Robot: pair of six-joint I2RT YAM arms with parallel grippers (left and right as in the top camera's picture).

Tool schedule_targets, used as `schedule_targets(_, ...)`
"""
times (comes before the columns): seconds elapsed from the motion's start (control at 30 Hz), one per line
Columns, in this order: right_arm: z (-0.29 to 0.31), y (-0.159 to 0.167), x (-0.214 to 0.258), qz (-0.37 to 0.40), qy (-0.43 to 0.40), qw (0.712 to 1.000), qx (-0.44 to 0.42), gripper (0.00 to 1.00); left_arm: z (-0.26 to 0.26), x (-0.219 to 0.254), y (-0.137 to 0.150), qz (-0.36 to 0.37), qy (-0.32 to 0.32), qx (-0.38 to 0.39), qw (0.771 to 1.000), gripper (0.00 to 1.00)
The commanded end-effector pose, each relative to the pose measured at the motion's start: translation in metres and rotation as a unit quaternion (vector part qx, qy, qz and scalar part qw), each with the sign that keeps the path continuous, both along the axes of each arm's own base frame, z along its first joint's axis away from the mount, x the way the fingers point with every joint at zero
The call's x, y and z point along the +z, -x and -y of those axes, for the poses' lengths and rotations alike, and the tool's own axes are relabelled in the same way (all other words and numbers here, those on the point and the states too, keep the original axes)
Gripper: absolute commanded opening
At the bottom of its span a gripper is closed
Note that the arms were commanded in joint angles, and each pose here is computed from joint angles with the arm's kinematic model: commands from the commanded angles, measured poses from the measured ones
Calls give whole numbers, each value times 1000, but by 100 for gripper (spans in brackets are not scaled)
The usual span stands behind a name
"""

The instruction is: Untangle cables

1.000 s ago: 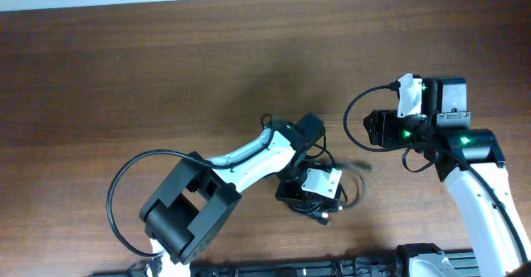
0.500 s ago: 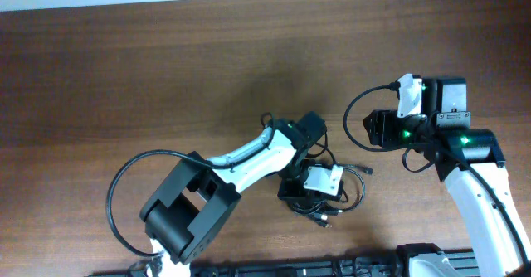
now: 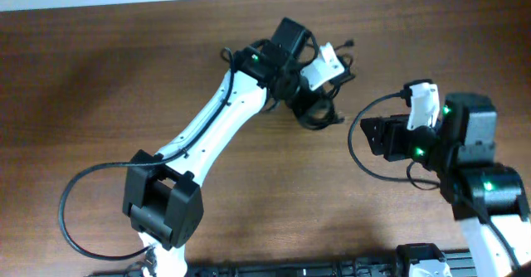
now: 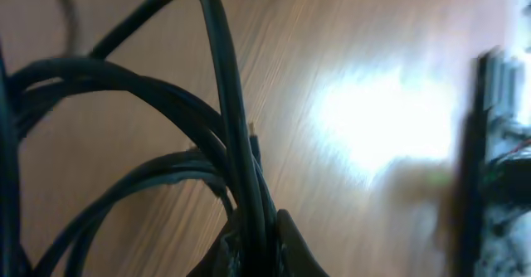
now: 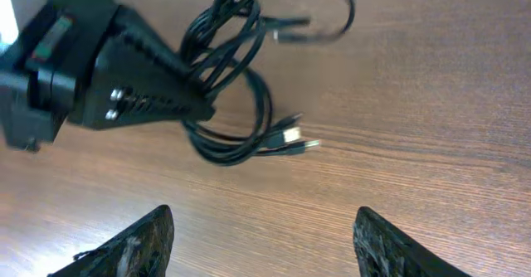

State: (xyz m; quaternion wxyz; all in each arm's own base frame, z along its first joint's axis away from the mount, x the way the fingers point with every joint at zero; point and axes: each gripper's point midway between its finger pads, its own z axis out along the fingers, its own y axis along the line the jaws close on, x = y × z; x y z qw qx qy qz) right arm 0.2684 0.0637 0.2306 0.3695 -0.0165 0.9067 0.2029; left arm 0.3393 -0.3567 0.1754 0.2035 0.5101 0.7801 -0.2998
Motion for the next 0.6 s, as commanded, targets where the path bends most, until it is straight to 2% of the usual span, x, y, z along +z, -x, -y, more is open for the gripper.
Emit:
schedule_targets(0.0, -3, 9, 22, 19, -44, 998, -27, 67, 29, 72, 10, -14, 136, -47, 989, 0)
schedule_targets(0.2, 4, 13, 30, 37, -36, 998, -47, 67, 48, 130, 36, -32, 271, -147, 951, 0)
schedule_targets(0.57, 34, 6, 25, 38, 10, 991, -126, 67, 40, 170, 67, -88, 340, -215, 911, 0)
